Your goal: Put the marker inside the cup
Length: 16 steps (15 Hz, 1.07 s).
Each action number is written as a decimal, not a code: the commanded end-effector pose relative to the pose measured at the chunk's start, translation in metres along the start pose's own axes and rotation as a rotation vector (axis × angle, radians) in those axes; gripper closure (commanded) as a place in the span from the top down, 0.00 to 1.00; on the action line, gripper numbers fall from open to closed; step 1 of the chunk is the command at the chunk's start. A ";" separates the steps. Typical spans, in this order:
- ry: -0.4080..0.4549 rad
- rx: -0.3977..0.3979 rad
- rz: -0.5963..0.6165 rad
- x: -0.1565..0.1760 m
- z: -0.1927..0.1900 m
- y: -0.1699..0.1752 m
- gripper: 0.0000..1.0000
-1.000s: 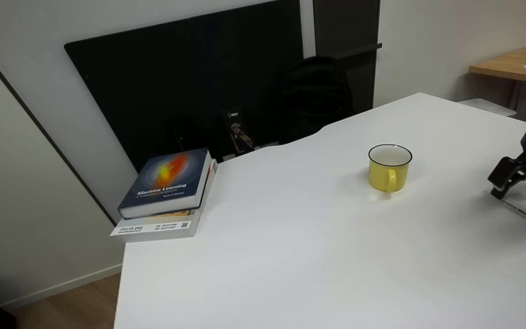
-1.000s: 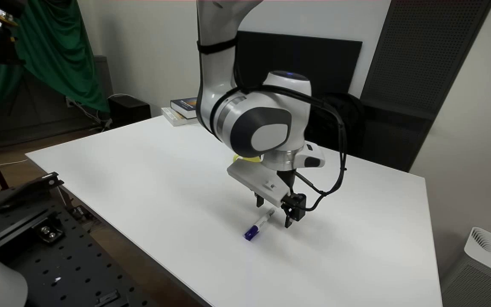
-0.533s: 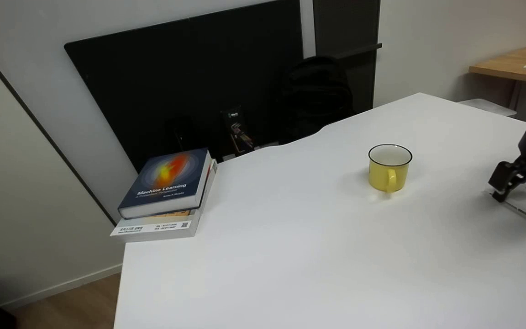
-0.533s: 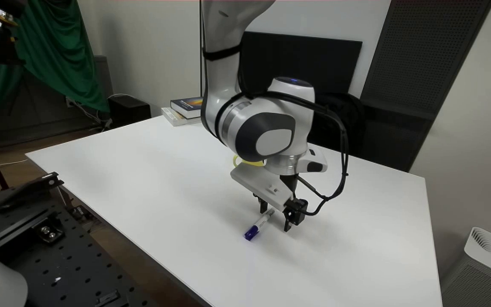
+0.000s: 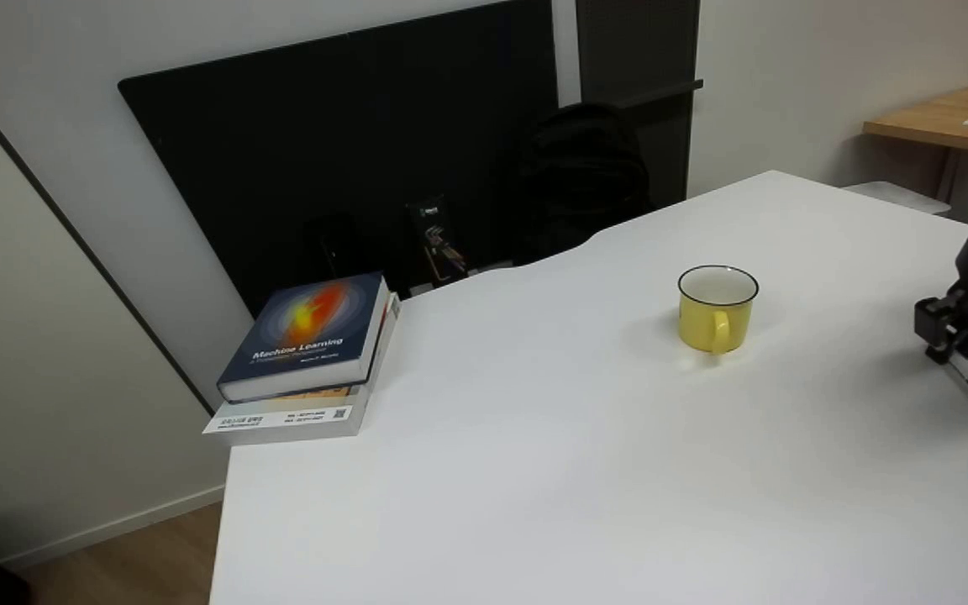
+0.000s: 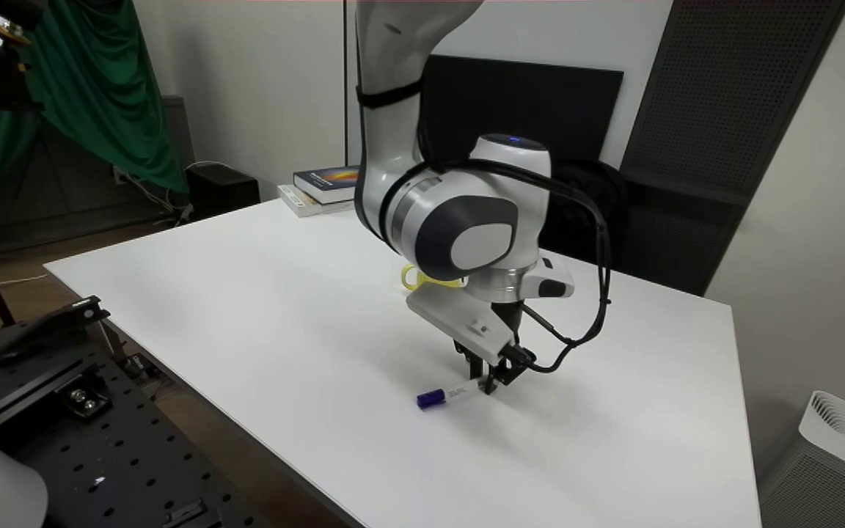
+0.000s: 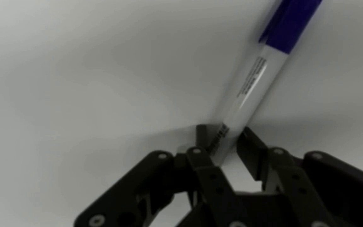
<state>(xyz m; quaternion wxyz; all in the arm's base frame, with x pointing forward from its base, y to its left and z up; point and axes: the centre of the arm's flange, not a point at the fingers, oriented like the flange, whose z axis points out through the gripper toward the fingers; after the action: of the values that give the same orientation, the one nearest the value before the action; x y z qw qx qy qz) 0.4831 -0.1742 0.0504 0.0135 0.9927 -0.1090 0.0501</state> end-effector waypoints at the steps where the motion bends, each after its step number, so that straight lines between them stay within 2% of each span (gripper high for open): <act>1: 0.003 -0.031 0.048 0.009 0.013 0.008 0.01; 2: 0.000 -0.037 0.056 0.010 0.013 0.010 0.00; 3: 0.004 -0.052 0.069 0.012 0.011 0.013 0.04; 9: 0.065 -0.102 0.110 0.033 -0.019 0.017 0.04; 16: 0.152 -0.090 0.093 0.065 -0.063 -0.032 0.04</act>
<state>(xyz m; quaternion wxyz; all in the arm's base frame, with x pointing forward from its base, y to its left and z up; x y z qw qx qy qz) 0.5314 -0.1734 0.0924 0.0645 0.9816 -0.1475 0.1028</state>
